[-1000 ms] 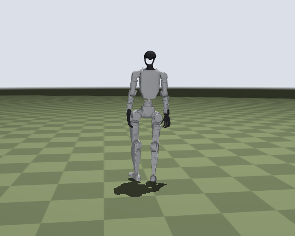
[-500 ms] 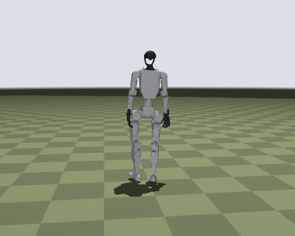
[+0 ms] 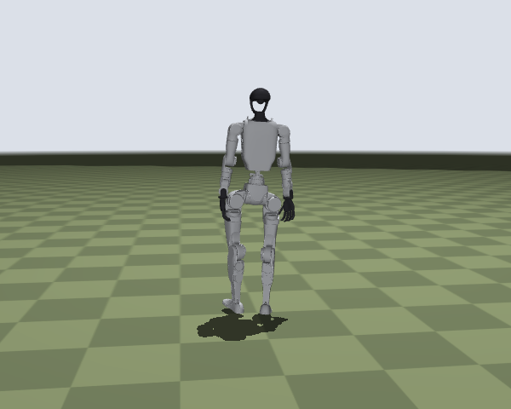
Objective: Upper body actions
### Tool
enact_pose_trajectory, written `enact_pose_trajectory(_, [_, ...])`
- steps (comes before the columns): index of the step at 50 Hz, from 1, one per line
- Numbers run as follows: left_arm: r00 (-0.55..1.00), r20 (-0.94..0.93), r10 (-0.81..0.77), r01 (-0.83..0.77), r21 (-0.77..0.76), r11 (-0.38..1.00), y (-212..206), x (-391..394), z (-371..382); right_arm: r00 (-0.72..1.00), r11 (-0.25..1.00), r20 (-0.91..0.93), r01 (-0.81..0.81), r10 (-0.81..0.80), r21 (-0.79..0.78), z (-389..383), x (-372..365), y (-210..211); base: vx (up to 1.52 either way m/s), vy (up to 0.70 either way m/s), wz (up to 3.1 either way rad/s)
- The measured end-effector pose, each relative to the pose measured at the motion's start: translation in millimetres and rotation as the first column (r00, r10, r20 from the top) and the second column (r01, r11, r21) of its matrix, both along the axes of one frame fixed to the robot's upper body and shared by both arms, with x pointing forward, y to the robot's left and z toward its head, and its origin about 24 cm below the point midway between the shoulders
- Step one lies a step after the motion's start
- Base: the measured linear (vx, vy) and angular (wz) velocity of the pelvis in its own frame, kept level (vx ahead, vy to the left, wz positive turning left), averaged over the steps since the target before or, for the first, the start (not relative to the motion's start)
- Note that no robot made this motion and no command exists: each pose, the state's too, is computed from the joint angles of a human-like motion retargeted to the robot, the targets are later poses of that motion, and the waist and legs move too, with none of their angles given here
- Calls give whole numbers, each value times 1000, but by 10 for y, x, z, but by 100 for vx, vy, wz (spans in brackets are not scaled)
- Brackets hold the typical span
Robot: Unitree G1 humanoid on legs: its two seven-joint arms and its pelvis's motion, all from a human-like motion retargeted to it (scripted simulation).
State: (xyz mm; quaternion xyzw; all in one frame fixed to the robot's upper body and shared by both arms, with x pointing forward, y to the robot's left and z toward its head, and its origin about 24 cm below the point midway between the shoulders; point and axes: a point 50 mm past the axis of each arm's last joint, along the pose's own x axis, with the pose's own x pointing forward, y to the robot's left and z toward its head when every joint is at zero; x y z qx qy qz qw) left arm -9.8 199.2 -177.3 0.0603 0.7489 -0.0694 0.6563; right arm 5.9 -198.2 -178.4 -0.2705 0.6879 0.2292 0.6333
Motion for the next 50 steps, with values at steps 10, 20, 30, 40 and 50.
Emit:
enact_pose_trajectory(10, [1000, -2, 3, -3, 0, 1000, 0, -5, 0, 1000, 1000, 0, -2, 2, 1, 0, 3, 0, 0, 0, 0])
enact_pose_trajectory(20, [1000, -3, 2, -2, -1, 1000, -2, -6, 0, 1000, 1000, -1, -4, 4, 0, 0, -1, 0, 0, 0, 0])
enact_pose_trajectory(30, [1000, -2, 3, -3, -1, 1000, -1, -4, 0, 1000, 1000, 0, -4, 4, 0, 0, -2, -1, 0, 0, 0])
enact_pose_trajectory(40, [1000, -1, 7, -7, -2, 1000, -1, -8, 0, 1000, 1000, 8, -4, 4, 1, -3, 1, 6, 0, 0, 0])
enact_pose_trajectory(50, [1000, 7, 4, -4, -2, 1000, 20, 14, 2, 998, 998, 38, 43, -41, -53, 15, -59, -125, -2, -2, -6])
